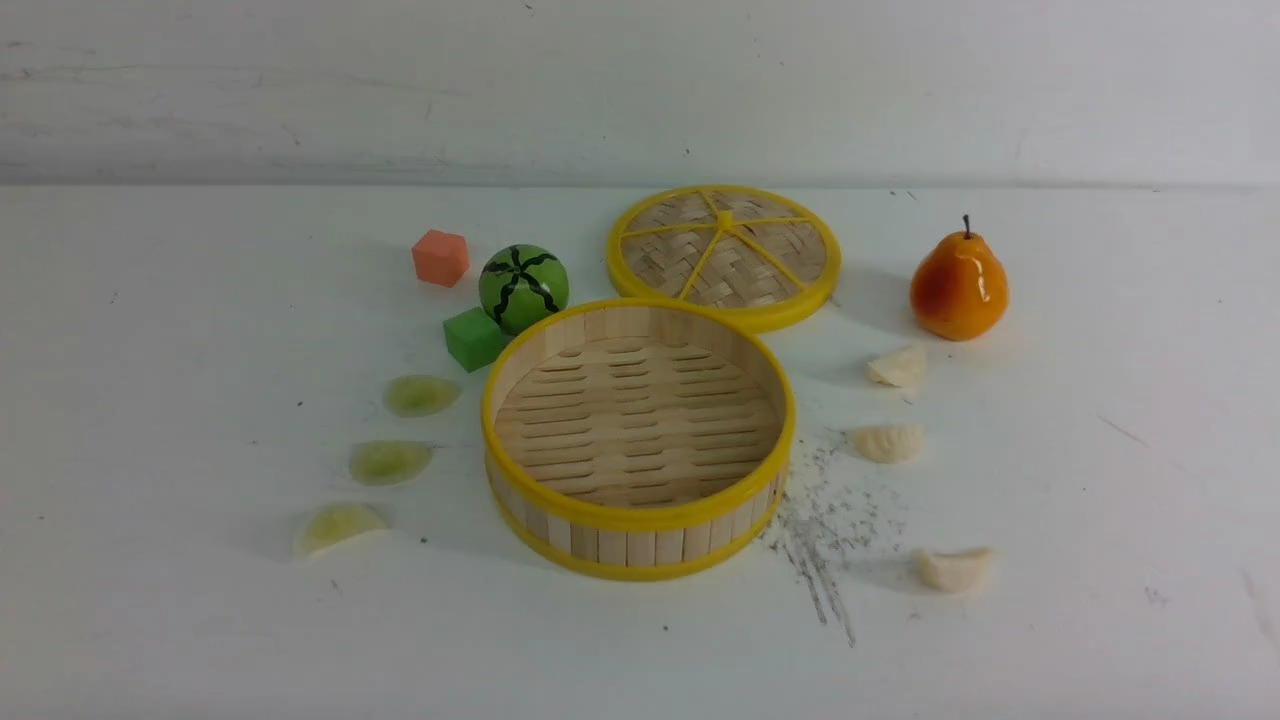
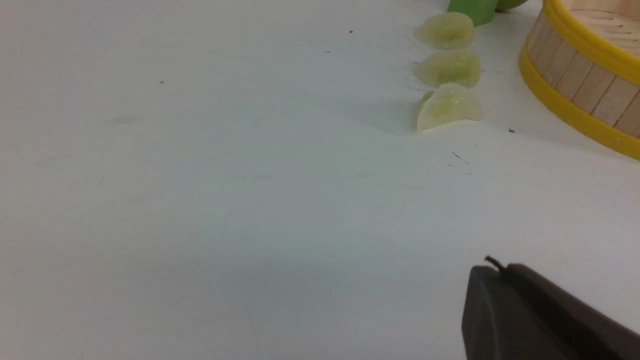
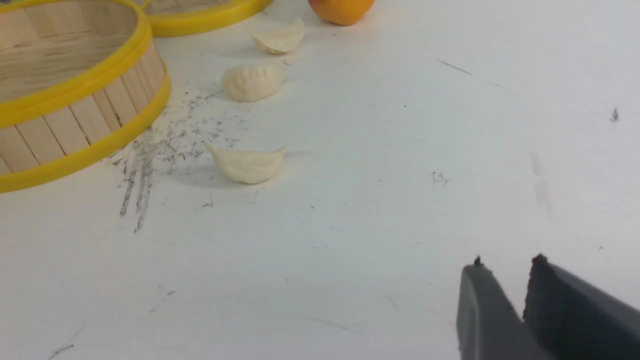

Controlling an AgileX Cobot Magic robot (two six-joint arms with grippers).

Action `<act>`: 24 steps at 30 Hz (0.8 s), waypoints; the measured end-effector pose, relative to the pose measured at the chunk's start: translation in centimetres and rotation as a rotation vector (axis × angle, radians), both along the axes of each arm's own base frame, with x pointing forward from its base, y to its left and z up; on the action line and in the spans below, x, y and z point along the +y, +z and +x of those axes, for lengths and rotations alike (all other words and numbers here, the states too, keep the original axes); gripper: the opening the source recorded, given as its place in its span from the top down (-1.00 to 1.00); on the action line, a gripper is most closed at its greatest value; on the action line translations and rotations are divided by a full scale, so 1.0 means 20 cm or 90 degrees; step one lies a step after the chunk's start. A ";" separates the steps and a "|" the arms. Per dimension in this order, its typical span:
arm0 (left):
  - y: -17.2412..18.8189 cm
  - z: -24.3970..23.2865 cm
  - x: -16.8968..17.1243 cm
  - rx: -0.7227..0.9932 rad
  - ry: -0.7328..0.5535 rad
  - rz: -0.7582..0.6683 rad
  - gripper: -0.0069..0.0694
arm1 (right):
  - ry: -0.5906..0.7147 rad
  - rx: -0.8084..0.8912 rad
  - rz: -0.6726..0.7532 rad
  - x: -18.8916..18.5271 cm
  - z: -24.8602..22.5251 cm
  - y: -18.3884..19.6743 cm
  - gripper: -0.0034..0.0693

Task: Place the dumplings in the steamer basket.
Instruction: Use the left arm to grab a dumpling

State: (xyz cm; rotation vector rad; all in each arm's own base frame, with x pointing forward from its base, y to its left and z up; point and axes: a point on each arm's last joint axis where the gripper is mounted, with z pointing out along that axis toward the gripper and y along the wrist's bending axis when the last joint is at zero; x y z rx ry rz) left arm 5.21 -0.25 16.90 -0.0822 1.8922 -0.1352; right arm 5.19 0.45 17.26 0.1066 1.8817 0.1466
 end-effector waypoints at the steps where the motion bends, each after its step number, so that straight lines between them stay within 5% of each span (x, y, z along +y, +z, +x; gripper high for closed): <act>1: 0.00 0.00 0.00 0.000 0.000 0.000 0.85 | 0.000 0.000 0.000 0.00 0.00 0.00 0.54; 24: 0.00 0.00 0.00 0.000 0.000 0.000 0.80 | 0.000 0.000 0.000 0.00 0.00 0.00 0.50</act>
